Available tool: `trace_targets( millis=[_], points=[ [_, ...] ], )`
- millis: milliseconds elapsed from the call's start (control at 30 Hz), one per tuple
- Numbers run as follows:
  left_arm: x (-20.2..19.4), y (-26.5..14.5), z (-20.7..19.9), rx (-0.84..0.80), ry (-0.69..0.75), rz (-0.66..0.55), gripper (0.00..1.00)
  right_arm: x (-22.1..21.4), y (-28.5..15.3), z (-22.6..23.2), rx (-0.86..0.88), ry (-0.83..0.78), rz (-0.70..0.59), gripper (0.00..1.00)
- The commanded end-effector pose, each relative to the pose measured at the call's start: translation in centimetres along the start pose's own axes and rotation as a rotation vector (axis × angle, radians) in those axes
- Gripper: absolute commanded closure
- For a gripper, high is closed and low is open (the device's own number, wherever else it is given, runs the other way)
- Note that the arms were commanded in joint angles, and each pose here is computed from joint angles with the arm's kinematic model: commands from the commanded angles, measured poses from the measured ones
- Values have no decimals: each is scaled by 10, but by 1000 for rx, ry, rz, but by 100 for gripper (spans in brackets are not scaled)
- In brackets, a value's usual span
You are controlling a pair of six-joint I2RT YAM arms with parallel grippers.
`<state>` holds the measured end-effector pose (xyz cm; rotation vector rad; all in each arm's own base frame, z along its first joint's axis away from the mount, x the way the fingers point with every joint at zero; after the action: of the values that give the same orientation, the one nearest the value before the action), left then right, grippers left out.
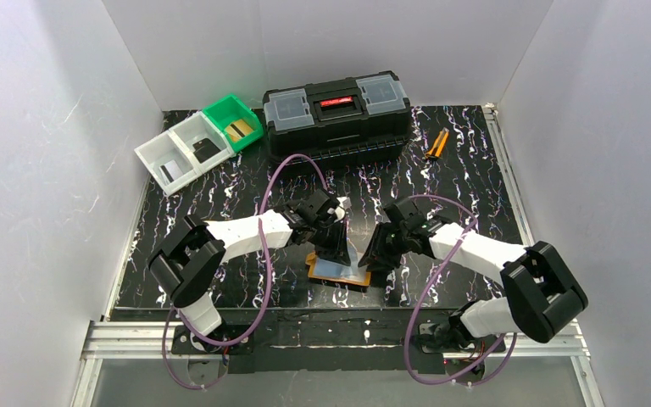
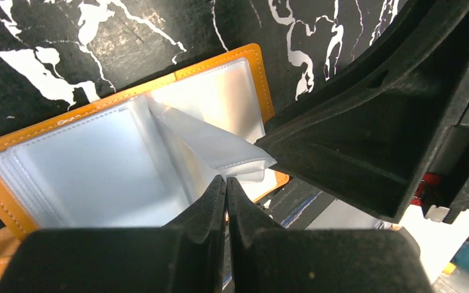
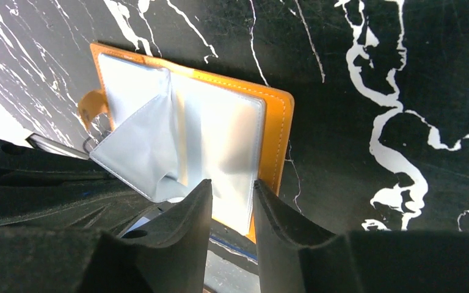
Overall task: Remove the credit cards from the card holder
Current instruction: Remove the credit card from the card holder.
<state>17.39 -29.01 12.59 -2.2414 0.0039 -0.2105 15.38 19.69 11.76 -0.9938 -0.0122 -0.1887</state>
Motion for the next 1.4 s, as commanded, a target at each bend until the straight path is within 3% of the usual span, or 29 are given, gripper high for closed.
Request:
trace_targets(
  millis=[0,400,633,1067,1233,1367],
  points=[
    [1,-10,-7,-71,-7,-3,100,10,3,15,47,-34,-22,62],
    [-3,-2,0,-70,-27,14,100,8,13,11,51,-26,1,63],
    [-1,-13,2,-13,-11,-16,78,9,13,23,78,-70,21,56],
    [-7,-55,14,180,29,-122,61,9,23,49,74,-143,77,52],
    [-4,-81,33,372,0,-226,63,11,26,60,81,-158,88,52],
    [-6,-101,43,433,-28,-291,65,11,36,71,82,-174,115,52]
  ],
)
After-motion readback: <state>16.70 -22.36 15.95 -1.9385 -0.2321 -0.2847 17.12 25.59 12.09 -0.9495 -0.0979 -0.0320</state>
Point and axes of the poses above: each gripper's point midway between its finger pads, its own y axis out along the fingers, its own z axis along the line the jaws close on, x = y × z, the point moved 8 cm from there along -y, back along the fingers, and after that the axes turned 9 degrees about -y, right-handed, at the moved point
